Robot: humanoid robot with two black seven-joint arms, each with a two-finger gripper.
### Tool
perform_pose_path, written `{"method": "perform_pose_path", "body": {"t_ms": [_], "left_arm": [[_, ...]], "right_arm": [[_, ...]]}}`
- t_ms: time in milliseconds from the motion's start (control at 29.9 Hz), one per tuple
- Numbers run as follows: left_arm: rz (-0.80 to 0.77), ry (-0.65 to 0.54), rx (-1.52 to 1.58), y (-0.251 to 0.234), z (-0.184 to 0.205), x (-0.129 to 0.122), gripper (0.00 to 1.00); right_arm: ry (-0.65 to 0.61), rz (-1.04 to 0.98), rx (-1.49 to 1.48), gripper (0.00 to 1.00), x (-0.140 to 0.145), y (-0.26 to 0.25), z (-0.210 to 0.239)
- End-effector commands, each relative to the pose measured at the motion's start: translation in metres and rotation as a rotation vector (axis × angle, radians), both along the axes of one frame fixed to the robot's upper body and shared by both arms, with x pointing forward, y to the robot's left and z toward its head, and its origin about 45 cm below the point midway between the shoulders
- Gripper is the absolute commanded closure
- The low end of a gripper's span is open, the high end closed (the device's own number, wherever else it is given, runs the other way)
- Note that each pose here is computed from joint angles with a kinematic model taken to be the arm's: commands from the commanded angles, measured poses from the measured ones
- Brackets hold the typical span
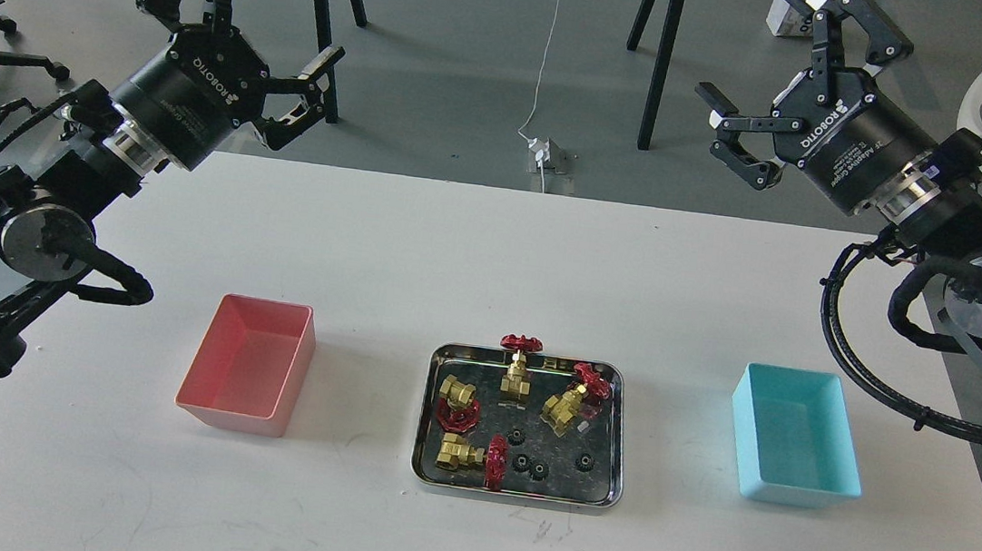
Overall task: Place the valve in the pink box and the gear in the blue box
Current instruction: 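Reach the left gripper toward the metal tray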
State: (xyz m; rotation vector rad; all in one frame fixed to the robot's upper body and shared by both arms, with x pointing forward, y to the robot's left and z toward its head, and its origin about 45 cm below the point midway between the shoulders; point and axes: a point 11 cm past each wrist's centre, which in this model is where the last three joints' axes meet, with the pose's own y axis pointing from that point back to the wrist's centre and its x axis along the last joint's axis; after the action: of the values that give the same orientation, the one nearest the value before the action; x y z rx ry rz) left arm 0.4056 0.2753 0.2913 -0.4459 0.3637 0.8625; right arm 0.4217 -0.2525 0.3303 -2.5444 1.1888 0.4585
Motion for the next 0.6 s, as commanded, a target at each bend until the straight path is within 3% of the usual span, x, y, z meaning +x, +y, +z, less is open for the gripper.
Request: {"method": "perform_pose_path", "body": {"t_ms": [0,134,267,401,568], "left_arm": [[0.017,0.005,-0.004,0.005,-0.006,-0.003,0.00],[0.064,-0.003,-0.027,0.016,-0.006,0.003,0.00],[0.267,0.054,-0.126,0.066,-0.029,0.018,0.00],[0.380,0.106,-0.304,0.075,-0.067,-0.003,0.00],[0.333,-0.023,-0.368,0.073,-0.019,-0.012,0.00]], "right_arm": [[-0.003,-0.005,0.005,0.00,0.000,0.000,0.001],[-0.006,-0.008,0.009,0.00,0.000,-0.001,0.001],[-0.015,-0.023,0.016,0.00,0.002,-0.003,0.004],[-0.026,-0.032,0.025,0.00,0.003,-0.005,0.009],[-0.029,-0.041,0.033,0.00,0.002,-0.008,0.011]]}}
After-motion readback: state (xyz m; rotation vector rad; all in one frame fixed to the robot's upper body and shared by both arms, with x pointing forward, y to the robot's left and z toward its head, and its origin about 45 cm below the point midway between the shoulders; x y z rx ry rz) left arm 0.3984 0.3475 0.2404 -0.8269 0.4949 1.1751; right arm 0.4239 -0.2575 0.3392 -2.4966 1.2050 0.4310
